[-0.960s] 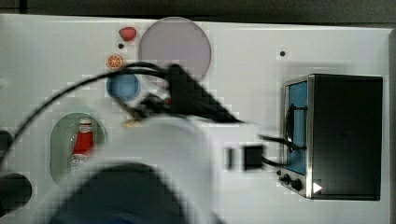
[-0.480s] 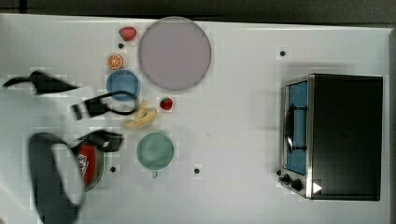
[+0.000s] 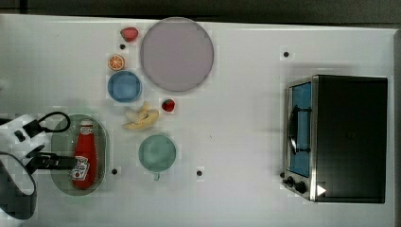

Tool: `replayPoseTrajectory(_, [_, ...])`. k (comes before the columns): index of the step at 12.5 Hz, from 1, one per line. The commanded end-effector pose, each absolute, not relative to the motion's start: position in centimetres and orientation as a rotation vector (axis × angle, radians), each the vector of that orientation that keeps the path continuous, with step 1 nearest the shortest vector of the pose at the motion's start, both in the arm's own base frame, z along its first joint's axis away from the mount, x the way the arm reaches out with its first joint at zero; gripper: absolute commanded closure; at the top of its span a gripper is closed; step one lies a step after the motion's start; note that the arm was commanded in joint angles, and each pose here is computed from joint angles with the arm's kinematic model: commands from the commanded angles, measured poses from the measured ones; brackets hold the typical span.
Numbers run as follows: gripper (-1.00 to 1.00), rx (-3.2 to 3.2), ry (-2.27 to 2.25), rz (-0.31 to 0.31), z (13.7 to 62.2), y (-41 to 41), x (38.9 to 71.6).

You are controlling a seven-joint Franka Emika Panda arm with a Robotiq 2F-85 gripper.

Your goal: Pick ketchup from strainer and place it on the table

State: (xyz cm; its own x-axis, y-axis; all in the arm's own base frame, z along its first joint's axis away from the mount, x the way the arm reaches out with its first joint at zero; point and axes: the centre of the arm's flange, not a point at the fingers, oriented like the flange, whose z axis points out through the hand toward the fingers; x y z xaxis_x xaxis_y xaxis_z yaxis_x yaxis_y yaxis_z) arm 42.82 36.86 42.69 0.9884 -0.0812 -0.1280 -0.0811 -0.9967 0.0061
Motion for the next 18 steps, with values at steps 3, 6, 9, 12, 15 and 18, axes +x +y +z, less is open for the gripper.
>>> replayPoseTrajectory(3, [-1.0, 3.145, -0.094, -0.109, 36.4, 37.7, 42.8])
replayPoseTrajectory(6, [-1.0, 3.169, -0.035, -0.1, 31.1, 37.9, 42.3])
replayPoseTrajectory(9, [-1.0, 3.212, -0.059, -0.114, 26.6, 38.5, 41.9])
replayPoseTrajectory(12, [-1.0, 3.232, -0.123, -0.125, 22.7, 39.1, 41.6])
replayPoseTrajectory(15, [-1.0, 3.215, -0.106, -0.092, 19.4, 39.1, 41.2])
replayPoseTrajectory(18, [-1.0, 3.25, -0.159, -0.102, 17.7, 40.0, 40.7])
